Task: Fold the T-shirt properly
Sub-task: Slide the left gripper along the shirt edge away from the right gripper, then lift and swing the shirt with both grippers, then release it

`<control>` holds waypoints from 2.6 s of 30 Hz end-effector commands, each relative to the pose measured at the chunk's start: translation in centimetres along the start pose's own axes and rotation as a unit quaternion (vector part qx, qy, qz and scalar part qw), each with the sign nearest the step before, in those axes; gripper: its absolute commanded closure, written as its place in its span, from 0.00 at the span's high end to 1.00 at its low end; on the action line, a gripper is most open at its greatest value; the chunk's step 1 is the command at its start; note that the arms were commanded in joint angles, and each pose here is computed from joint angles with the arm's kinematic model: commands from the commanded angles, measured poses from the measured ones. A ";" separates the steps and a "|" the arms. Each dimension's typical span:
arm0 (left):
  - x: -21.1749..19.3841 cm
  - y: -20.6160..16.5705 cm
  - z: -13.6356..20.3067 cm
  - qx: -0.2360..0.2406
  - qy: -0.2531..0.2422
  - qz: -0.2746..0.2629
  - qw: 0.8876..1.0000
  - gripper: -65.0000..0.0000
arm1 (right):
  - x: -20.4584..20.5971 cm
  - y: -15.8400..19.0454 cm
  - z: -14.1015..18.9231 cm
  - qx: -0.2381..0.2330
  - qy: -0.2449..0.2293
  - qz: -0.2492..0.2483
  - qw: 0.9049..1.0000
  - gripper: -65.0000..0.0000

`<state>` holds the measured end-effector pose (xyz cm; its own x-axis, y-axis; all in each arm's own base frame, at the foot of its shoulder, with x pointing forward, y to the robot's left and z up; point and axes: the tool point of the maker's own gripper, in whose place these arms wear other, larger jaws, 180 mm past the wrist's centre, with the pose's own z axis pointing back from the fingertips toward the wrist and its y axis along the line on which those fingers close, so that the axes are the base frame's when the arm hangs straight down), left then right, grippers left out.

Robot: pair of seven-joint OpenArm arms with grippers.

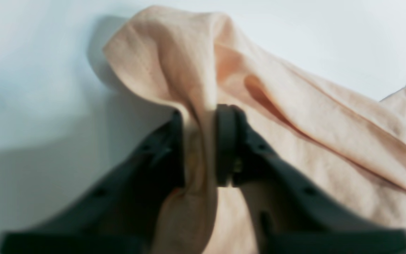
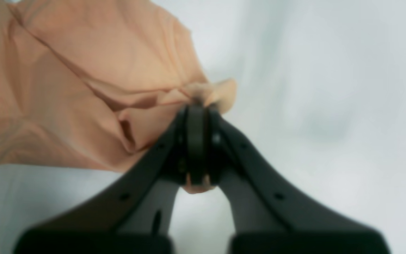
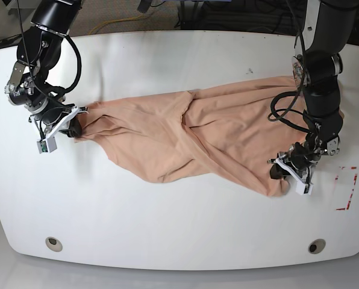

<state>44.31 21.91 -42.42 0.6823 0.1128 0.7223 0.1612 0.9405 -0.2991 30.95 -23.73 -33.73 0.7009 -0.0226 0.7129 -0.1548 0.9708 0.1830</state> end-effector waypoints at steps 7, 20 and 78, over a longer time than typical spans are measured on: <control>0.9 2.5 4.6 0.071 0.051 -0.092 0.992 0.00 | 5.1 0.7 2.2 -0.009 -0.071 0.050 0.996 0.00; 8.2 1.5 18.2 0.221 -0.050 -0.223 0.948 0.00 | 12.6 -0.7 4.8 -0.038 -0.156 0.081 0.984 0.00; 8.2 7.1 31.6 0.396 0.046 -0.291 0.870 0.00 | 17.5 2.1 -4.1 0.065 -0.086 0.051 0.993 0.32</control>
<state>28.53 39.13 -20.19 0.7262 -0.4283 0.5378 -0.0032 0.7801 0.6256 44.34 -21.93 -25.65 0.6015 0.0444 0.7976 -0.2922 0.9415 0.1680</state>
